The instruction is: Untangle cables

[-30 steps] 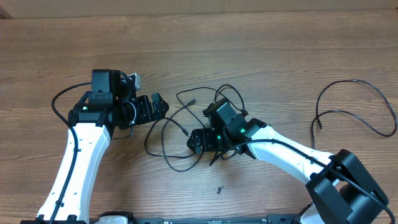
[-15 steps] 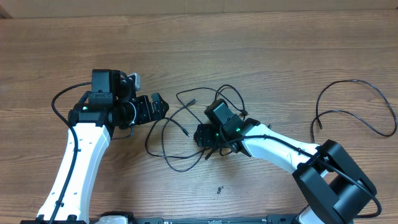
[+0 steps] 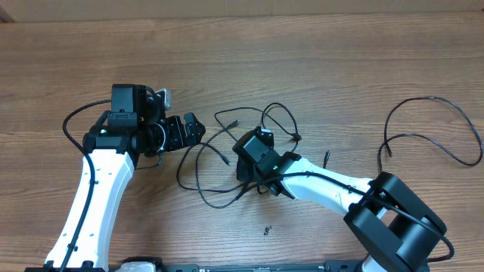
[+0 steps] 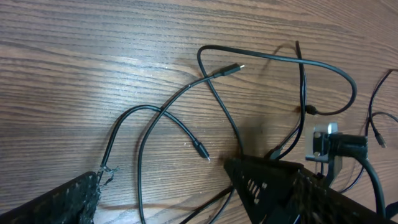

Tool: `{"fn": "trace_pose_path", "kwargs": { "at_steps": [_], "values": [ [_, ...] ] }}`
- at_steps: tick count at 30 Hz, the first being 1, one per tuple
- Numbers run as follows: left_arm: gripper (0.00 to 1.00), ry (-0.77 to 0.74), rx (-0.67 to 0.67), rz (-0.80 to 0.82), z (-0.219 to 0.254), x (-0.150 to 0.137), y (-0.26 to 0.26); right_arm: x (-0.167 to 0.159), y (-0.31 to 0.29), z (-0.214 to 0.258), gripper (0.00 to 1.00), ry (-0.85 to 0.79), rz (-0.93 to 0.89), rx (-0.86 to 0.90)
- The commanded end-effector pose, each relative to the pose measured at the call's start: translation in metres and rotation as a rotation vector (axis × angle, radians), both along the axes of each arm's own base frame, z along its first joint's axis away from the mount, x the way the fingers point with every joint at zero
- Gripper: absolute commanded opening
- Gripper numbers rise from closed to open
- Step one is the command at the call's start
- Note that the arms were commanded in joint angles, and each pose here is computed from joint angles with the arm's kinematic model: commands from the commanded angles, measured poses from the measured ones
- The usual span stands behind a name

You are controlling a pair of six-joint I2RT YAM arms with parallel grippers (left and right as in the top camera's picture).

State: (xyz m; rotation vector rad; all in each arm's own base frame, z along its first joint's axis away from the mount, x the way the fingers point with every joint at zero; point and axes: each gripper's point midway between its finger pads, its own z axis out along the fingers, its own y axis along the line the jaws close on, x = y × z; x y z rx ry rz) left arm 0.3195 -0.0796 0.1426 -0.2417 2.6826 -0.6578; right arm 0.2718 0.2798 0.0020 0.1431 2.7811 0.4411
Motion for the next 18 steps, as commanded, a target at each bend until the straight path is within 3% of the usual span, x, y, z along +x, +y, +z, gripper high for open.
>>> {"fn": "trace_pose_path", "kwargs": {
  "at_steps": [1,5,15,18],
  "values": [
    [1.0,-0.011,0.009,-0.013,0.001,0.002,0.001,-0.018,-0.025,-0.041,0.32,0.102,-0.105,-0.096],
    [1.0,-0.011,0.009,-0.013,0.001,0.002,0.001,-0.02,-0.027,-0.045,0.24,0.123,-0.154,-0.093],
    [1.0,-0.011,0.009,-0.013,0.001,0.002,0.001,-0.047,-0.042,-0.081,0.2,0.267,-0.168,-0.172],
    [1.0,-0.011,0.009,-0.013,0.001,0.002,0.001,-0.051,-0.042,-0.083,0.11,0.292,-0.207,-0.165]
  ]
}}
